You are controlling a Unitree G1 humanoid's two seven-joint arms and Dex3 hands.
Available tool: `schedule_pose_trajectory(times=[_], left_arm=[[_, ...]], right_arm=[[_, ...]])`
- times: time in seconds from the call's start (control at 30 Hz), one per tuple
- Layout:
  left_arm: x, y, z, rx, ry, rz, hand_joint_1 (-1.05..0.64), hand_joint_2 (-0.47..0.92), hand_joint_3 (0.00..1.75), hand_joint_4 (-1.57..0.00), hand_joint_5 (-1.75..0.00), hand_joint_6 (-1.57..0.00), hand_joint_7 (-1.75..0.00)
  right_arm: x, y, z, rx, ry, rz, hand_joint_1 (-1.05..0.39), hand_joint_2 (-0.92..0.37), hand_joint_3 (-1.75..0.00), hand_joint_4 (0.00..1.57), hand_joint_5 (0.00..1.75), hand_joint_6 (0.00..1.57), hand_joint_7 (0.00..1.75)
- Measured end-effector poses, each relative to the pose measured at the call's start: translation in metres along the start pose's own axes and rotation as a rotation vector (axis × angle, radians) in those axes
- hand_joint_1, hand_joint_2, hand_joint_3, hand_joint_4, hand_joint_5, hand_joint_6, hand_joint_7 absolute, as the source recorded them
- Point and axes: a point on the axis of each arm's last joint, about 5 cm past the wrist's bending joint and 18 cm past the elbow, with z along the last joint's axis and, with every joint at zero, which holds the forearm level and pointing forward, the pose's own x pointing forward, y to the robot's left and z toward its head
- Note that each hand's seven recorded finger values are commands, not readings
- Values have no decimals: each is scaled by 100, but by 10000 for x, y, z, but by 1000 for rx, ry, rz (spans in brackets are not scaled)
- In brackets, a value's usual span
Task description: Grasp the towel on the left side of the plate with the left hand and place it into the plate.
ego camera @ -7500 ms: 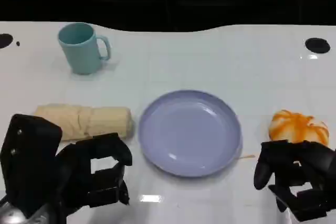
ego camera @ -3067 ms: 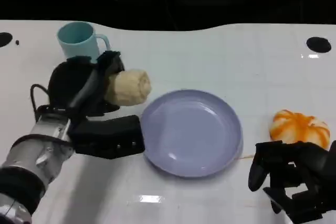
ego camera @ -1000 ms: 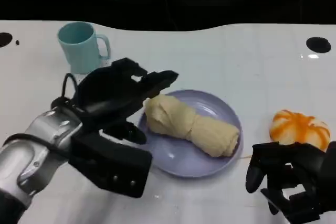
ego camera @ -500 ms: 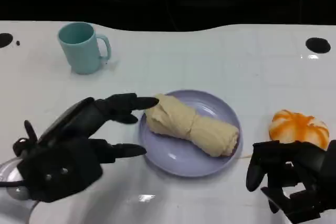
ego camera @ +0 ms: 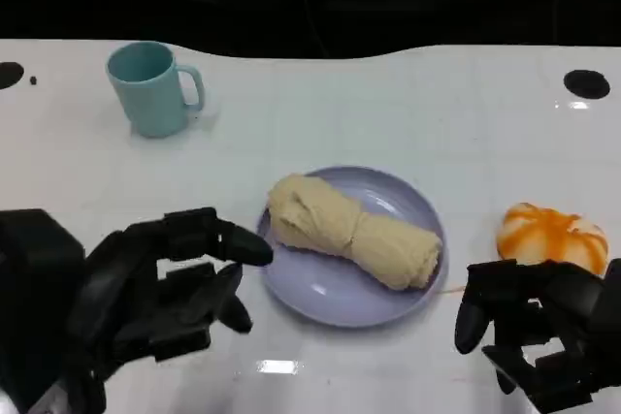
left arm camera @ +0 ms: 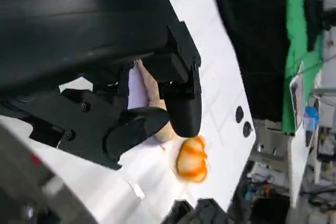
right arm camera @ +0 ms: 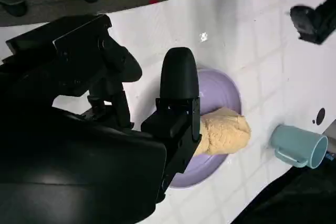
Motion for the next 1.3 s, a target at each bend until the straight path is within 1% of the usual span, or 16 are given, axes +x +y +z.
schedule_pose_trajectory(times=[0.13,0.3,0.43,0.53,0.67,0.83,0.9,0.97,1.03,1.23,1.3], left_arm=[[-69,-30,-7,-45,45,-1,-12,62,113,-75,-174,-74,-148],[-57,-68,-59,-140,89,46,-15,62,114,-76,-175,-63,-168],[-19,-44,-99,-165,130,50,-14,64,113,-75,-175,-62,-174],[13,-21,-119,-163,149,58,-13,67,111,-73,-175,-59,-175],[51,9,-158,-172,176,72,-12,71,105,-76,-175,-62,-175],[70,14,-144,-171,189,83,-11,72,102,-76,-175,-62,-175],[71,12,-145,-170,191,83,-12,72,101,-75,-175,-61,-175],[73,9,-146,-167,193,81,-12,75,96,-75,-175,-61,-175],[75,5,-147,-165,194,79,-12,76,94,-75,-175,-62,-175],[79,-2,-148,-162,192,77,-13,77,92,-76,-175,-63,-175],[80,-5,-150,-155,189,77,-14,79,89,-76,-175,-63,-175]], right_arm=[[-4,-6,0,0,0,-1,6,-61,-104,68,168,67,143],[-13,-24,-2,2,-1,-9,6,-61,-105,68,167,67,143],[-17,-27,-4,-1,-6,-12,6,-61,-106,69,168,67,144],[-20,-26,-11,1,-4,-12,6,-61,-106,68,168,67,143],[-27,-25,-21,2,1,-11,7,-62,-105,68,167,67,143],[-36,-20,-39,-2,-4,-8,8,-62,-104,69,167,66,143],[-36,-20,-49,-3,-6,-7,8,-63,-104,69,168,67,142],[-33,-23,-65,-3,-5,-7,8,-63,-103,69,168,67,142],[-33,-23,-78,-4,-5,-8,9,-63,-103,69,168,67,142],[-34,-23,-83,-5,-7,-9,9,-64,-102,68,169,66,142],[-37,-24,-86,-4,-5,-10,8,-64,-102,67,170,66,142]])
